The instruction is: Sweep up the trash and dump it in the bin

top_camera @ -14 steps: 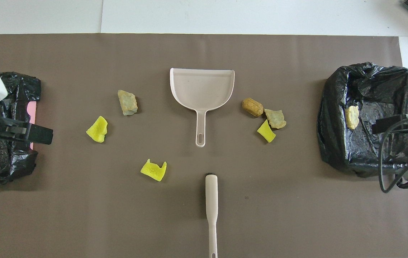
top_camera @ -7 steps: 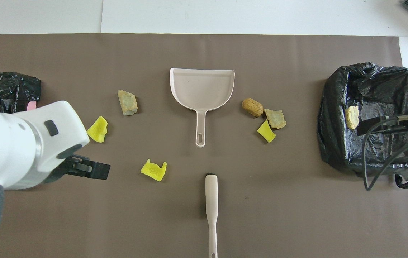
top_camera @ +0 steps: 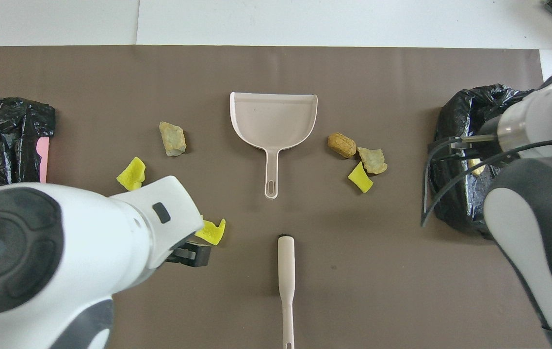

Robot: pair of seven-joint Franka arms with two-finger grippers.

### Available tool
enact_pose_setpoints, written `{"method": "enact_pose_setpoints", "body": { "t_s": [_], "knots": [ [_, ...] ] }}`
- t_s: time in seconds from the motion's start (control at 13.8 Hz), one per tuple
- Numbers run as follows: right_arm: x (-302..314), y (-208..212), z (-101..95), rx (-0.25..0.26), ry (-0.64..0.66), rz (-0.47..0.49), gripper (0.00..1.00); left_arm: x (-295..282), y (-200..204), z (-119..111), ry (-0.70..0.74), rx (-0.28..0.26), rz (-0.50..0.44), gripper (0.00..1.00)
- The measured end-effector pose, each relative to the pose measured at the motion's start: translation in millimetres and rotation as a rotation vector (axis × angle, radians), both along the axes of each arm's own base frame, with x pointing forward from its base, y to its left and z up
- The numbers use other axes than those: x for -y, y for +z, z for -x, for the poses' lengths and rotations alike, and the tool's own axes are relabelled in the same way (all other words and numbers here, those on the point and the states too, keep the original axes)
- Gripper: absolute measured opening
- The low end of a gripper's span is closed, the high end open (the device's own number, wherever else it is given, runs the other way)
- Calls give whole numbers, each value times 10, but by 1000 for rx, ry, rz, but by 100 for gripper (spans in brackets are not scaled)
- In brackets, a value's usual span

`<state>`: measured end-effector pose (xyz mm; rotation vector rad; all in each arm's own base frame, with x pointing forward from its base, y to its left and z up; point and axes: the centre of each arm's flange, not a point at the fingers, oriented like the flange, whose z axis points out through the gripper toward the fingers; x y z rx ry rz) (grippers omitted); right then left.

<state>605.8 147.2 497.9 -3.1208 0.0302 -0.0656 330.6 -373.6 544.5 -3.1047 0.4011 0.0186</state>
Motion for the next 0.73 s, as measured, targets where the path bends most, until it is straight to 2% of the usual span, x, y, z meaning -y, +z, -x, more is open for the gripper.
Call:
{"method": "enact_pose_setpoints", "body": {
  "t_s": [0.36,0.51,0.73],
  "knots": [
    [-364,-231,-128,-13,-54,-99,100,420,-866,642,3,-4,-9,100],
    [-567,-344,-181,-22,-81,-109,100,534,-1229,851,3,4,5,100],
    [-1078,-528,-293,1,-119,-133,100,628,-1641,1073,-4,3,9,100]
  ]
}}
